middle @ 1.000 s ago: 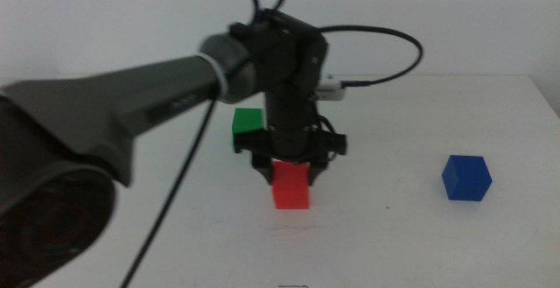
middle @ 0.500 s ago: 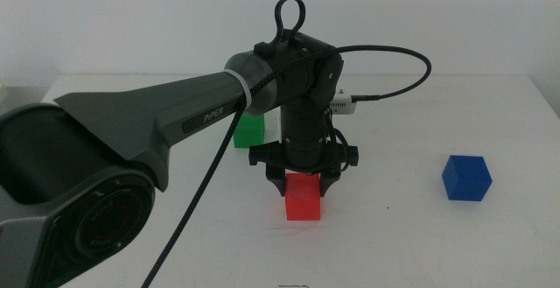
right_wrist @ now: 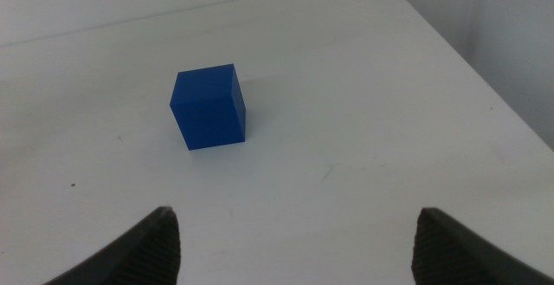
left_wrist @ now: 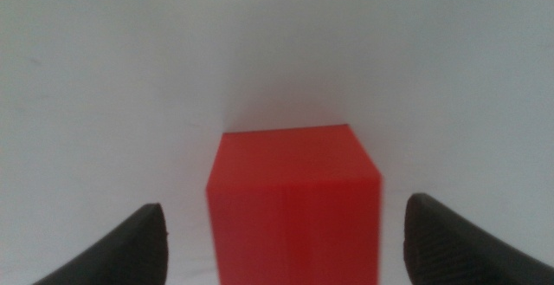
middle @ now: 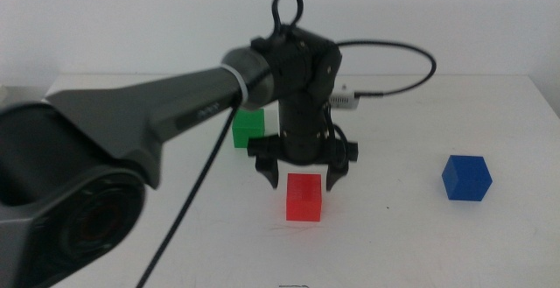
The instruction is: Stack red cubes first, then green, then blue cubes in a specific spot.
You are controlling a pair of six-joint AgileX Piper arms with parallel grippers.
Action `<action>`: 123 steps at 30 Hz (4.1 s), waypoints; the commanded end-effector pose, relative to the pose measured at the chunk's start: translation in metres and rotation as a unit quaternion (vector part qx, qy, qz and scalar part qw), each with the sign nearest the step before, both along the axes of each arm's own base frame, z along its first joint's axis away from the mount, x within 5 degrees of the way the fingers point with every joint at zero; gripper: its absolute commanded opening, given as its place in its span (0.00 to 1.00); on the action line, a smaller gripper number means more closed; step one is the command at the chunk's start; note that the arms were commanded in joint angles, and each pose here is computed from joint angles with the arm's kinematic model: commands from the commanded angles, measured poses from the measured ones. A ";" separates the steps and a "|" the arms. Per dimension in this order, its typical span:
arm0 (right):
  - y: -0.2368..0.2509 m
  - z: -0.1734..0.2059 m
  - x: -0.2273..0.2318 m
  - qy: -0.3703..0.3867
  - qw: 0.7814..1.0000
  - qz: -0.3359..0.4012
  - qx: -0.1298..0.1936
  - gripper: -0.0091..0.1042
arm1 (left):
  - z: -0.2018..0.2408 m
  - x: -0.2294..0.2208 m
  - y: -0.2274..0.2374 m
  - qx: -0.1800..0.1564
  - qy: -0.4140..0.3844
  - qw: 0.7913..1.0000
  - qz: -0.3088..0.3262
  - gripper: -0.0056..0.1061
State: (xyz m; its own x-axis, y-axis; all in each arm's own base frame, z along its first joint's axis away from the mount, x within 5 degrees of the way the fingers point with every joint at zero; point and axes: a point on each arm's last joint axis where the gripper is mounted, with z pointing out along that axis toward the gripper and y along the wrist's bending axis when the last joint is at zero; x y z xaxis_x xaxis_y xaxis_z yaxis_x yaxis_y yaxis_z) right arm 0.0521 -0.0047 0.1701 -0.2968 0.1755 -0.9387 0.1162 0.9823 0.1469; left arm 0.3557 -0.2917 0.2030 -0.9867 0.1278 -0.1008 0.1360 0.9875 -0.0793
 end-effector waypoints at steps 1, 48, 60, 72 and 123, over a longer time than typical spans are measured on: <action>0.000 0.013 0.000 -0.054 0.998 0.001 -0.013 0.91 | 0.062 -0.014 0.013 -0.011 -0.026 1.000 -0.003 0.89; 0.000 0.013 0.000 -0.054 0.998 0.001 -0.013 0.91 | 0.030 0.108 0.082 -0.021 -0.236 0.972 0.007 0.89; 0.000 0.013 0.000 -0.054 0.998 0.001 -0.013 0.91 | 0.024 0.109 0.083 -0.022 -0.221 0.975 0.026 0.36; 0.000 0.013 0.000 -0.054 0.998 0.001 -0.013 0.91 | 0.074 0.067 0.086 -0.019 -0.226 0.974 0.025 0.04; 0.000 0.013 0.000 -0.054 0.998 0.001 -0.013 0.91 | 0.051 -0.046 -0.005 -0.014 -0.232 0.972 0.042 0.61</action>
